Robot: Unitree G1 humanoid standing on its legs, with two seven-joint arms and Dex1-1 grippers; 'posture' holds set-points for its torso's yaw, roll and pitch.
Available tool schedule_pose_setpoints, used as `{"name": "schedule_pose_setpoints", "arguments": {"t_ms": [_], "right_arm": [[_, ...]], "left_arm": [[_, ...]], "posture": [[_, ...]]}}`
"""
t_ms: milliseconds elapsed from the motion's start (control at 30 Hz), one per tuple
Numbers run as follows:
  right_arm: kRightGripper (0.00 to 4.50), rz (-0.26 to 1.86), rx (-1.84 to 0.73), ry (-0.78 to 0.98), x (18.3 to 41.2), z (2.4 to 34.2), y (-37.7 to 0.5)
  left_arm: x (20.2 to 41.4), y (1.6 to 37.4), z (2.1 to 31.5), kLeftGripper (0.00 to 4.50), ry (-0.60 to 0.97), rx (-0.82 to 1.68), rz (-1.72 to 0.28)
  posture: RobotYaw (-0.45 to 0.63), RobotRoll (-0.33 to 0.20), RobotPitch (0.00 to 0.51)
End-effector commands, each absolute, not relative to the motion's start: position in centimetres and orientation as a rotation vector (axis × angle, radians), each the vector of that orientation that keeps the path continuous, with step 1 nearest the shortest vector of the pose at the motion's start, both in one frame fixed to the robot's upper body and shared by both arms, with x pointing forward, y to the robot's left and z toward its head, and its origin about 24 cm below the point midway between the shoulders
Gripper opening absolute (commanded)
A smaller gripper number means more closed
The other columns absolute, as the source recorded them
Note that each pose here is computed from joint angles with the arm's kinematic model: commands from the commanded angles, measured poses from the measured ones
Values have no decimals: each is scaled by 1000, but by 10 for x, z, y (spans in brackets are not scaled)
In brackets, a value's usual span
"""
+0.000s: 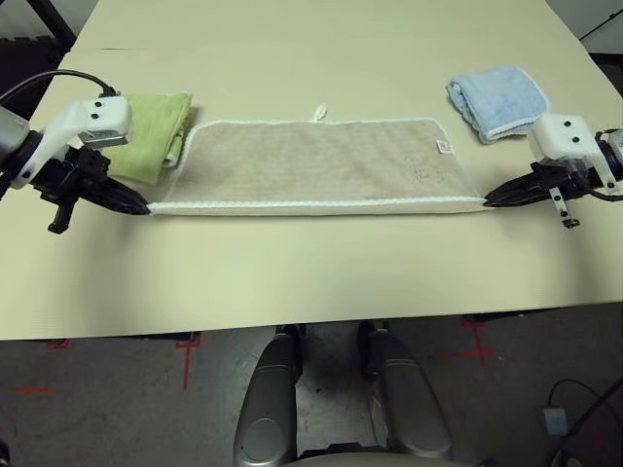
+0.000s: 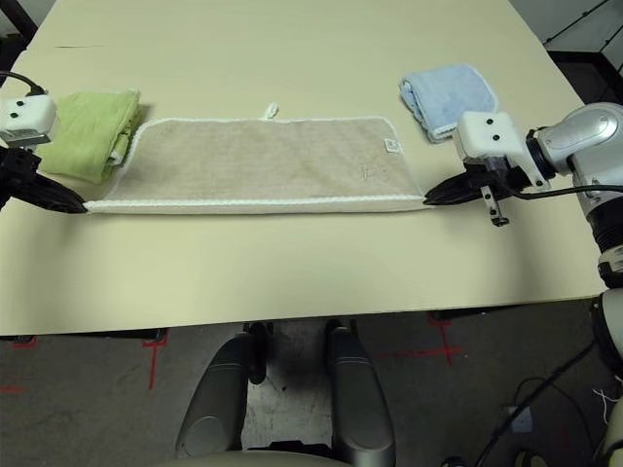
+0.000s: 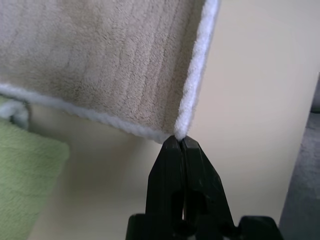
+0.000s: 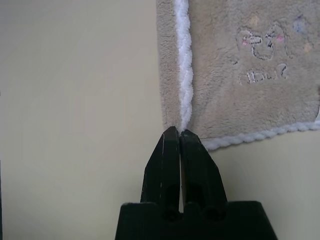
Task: Fold the towel and set it aside.
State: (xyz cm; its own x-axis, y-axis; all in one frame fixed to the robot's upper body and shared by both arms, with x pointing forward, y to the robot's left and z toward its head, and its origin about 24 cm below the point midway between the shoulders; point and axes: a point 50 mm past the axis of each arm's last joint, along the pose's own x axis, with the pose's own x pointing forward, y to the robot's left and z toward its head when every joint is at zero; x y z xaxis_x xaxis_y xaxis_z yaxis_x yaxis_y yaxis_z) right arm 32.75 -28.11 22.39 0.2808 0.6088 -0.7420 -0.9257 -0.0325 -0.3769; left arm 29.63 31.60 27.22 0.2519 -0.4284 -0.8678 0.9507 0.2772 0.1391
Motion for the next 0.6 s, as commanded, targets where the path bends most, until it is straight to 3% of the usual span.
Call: {"name": "schedule_pose_setpoints", "arguments": {"t_ms": [33,600], "right_arm": [[0,1249,-993,481,327,221,-293],[0,1033,-997,402,347,236,-296]], "left_arm": [[290,330,277,45,864,766,-1014],[323,328,286,45,769,775,-923]], "posture": [[14,0,276],[10,0,279]]}}
